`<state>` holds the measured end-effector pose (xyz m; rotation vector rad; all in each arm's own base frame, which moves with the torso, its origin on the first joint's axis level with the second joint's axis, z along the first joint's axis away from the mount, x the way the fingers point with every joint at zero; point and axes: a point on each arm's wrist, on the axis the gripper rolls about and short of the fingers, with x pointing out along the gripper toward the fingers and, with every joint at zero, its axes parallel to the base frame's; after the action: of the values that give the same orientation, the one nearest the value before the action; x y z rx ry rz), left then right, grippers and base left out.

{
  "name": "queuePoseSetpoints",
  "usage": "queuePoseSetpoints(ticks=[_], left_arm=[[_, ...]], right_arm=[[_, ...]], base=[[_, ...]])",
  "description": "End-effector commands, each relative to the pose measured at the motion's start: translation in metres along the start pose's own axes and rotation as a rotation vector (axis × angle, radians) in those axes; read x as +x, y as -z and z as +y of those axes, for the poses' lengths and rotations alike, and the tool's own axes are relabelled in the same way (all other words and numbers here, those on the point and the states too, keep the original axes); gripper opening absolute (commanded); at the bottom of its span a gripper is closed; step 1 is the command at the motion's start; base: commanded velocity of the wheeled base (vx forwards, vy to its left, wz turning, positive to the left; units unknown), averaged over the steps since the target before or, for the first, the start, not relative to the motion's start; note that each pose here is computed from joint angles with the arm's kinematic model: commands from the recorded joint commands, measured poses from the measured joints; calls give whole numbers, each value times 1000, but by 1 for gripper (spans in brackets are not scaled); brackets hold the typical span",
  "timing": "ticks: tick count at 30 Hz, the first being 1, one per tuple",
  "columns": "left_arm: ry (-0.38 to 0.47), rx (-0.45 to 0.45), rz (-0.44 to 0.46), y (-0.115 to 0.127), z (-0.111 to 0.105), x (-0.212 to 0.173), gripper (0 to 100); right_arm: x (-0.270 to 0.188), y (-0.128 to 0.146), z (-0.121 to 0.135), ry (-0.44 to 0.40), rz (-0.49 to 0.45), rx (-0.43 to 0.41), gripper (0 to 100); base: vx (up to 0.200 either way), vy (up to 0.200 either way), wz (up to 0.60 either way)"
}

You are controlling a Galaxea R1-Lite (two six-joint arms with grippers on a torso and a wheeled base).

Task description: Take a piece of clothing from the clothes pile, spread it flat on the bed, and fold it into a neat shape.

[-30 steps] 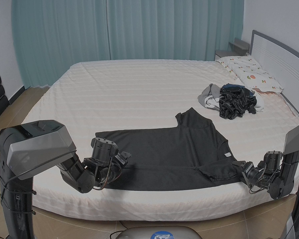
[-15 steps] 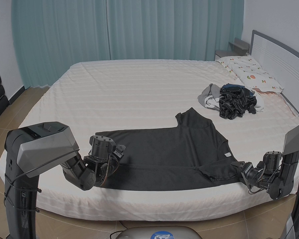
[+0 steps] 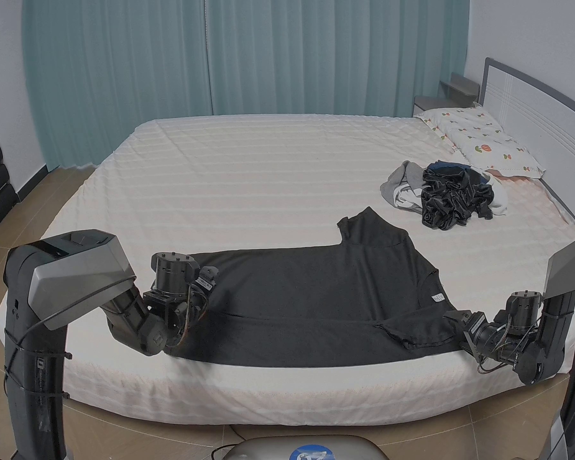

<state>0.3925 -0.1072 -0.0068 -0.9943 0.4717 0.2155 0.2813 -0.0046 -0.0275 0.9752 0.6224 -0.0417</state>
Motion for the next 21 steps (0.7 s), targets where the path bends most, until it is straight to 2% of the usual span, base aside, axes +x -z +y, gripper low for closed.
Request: queuePoseSetpoints(ticks=[1, 4, 6, 8, 10, 12, 13, 14, 16, 21], left_arm=[[-17, -22, -36, -19, 6, -1, 100], [-21, -46, -68, -43, 7, -10, 100], [-21, -57, -58, -53, 11, -17, 100], [-5, -62, -16, -60, 13, -26, 100], [6, -37, 74, -69, 25, -40, 100], [6, -33, 80, -69, 26, -41, 100], [18, 42, 161, -74, 39, -53, 100], [19, 72, 191, -73, 44, -56, 100], [5, 144, 231, -67, 53, -58, 100], [-19, 248, 270, -57, 64, -62, 100]], right_arm=[[0, 2, -4, 5, 2, 0, 100], [0, 3, -5, 2, -8, -3, 100], [0, 3, -5, 3, -9, -4, 100], [0, 3, -5, 3, -9, -6, 100], [-1, 4, -5, 5, -7, -7, 100], [-1, 4, -5, 5, -7, -7, 100], [-3, 3, -5, 5, -11, -10, 100], [-3, 2, -5, 6, -12, -12, 100], [-3, 3, -6, 9, -8, -17, 100], [-3, 3, -6, 9, -9, -17, 100]], base=[[0, 0, 0], [0, 0, 0], [0, 0, 0], [0, 0, 0], [0, 0, 0], [0, 0, 0], [0, 0, 0], [0, 0, 0], [0, 0, 0], [0, 0, 0]])
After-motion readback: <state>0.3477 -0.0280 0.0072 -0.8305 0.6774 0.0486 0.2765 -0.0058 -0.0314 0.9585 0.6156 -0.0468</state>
